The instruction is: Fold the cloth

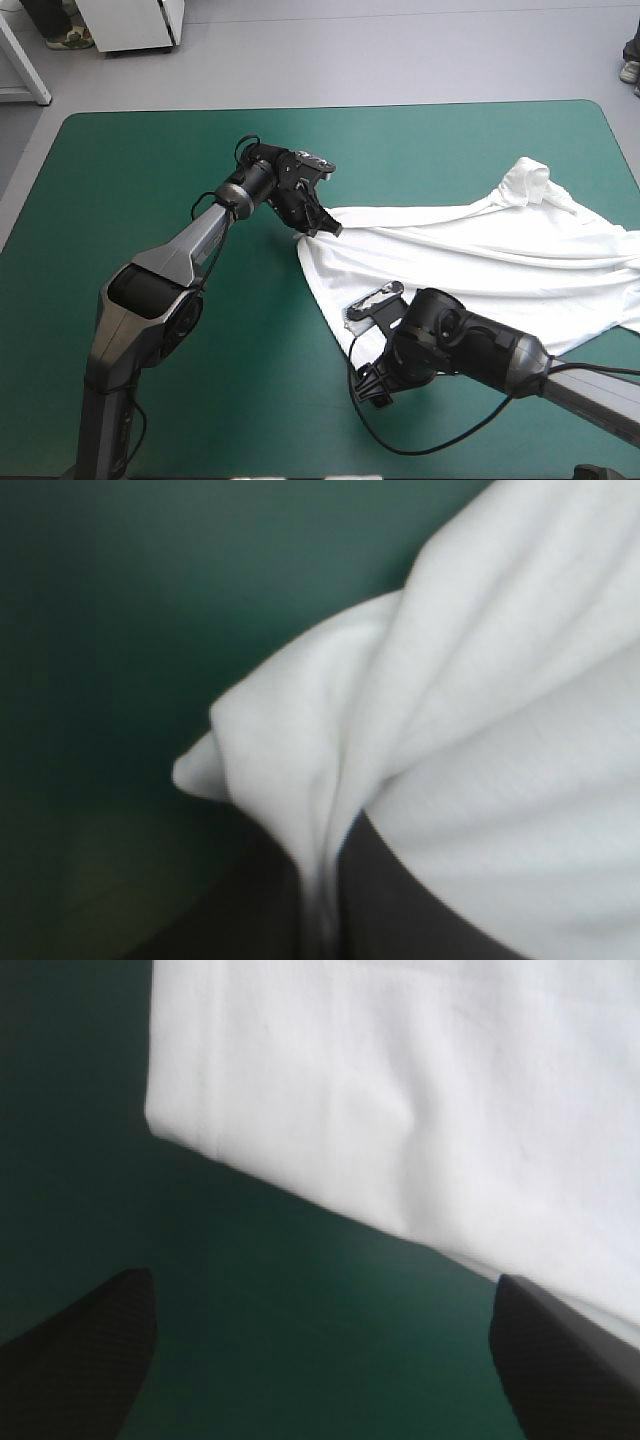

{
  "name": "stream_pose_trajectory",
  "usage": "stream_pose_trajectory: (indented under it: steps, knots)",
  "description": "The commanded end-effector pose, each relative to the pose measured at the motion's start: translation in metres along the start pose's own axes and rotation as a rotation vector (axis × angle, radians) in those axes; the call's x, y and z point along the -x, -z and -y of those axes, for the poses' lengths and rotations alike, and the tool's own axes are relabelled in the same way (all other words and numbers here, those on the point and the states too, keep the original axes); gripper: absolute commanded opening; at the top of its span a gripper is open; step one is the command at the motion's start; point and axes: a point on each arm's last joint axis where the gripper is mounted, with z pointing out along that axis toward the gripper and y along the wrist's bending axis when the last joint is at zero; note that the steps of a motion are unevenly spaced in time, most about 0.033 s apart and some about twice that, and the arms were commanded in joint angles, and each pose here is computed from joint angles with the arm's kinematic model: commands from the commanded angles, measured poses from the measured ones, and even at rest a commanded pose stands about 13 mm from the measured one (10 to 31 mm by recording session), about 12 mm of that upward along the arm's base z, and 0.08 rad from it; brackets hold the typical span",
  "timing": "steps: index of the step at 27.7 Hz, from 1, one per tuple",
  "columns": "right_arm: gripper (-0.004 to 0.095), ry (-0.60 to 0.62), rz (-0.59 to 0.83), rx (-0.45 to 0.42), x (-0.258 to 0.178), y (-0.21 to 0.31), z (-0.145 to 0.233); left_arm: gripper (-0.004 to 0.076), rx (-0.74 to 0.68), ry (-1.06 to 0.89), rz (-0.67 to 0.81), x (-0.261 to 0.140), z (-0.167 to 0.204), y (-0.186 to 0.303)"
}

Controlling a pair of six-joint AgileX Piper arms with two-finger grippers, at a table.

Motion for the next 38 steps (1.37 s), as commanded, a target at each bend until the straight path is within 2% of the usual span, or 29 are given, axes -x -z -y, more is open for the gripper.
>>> stream_pose_trajectory:
  steps: [1, 6, 13, 16, 17, 19, 23, 25, 29, 33, 35, 36, 38]
  knots:
    - [0.0831, 0.035, 0.088, 0.022, 0.018, 0.006, -0.005, -0.0007, -0.030, 0.002, 0.044, 0.004, 0.008, 0.021]
    - [0.0831, 0.057, 0.088, 0.023, 0.032, -0.013, -0.014, -0.0007, -0.030, 0.000, 0.044, 0.004, 0.008, 0.021]
    - [0.0828, 0.103, 0.004, -0.025, 0.039, -0.052, -0.021, -0.0007, -0.026, -0.022, 0.045, 0.004, 0.008, 0.021]
    - [0.0756, 0.109, -0.012, -0.029, 0.041, -0.063, -0.024, -0.0007, -0.025, -0.029, 0.046, 0.004, 0.008, 0.021]
    - [0.0712, 0.109, -0.014, -0.029, 0.041, -0.065, -0.024, -0.0007, -0.024, -0.030, 0.045, 0.004, 0.008, 0.021]
    - [0.0531, 0.108, -0.017, -0.028, 0.040, -0.066, -0.024, -0.0007, -0.024, -0.030, 0.045, 0.004, 0.008, 0.021]
    - [0.0001, 0.122, 0.040, -0.035, 0.043, -0.058, -0.022, -0.0007, -0.010, -0.033, 0.076, 0.006, 0.006, 0.036]
    - [-0.0001, 0.125, 0.097, -0.060, 0.046, -0.048, -0.017, -0.0007, 0.002, -0.022, 0.124, 0.009, 0.005, 0.056]
    - [-0.0001, 0.124, 0.184, -0.156, 0.044, -0.014, 0.000, -0.0007, 0.059, 0.000, 0.252, 0.015, 0.000, 0.113]
    - [-0.0001, 0.078, 0.285, -0.201, 0.041, 0.045, 0.017, -0.0008, 0.078, -0.015, 0.363, 0.010, 0.007, 0.177]
    - [-0.0002, 0.020, 0.426, -0.207, 0.040, 0.107, 0.031, -0.0008, 0.090, -0.034, 0.461, 0.000, 0.016, 0.230]
    - [-0.0004, -0.027, 0.550, -0.198, 0.037, 0.156, 0.043, -0.0009, 0.105, -0.048, 0.541, -0.010, 0.023, 0.267]
    - [-0.0003, -0.031, 0.744, -0.163, 0.030, 0.219, 0.056, -0.0009, 0.160, -0.070, 0.678, -0.032, 0.033, 0.328]
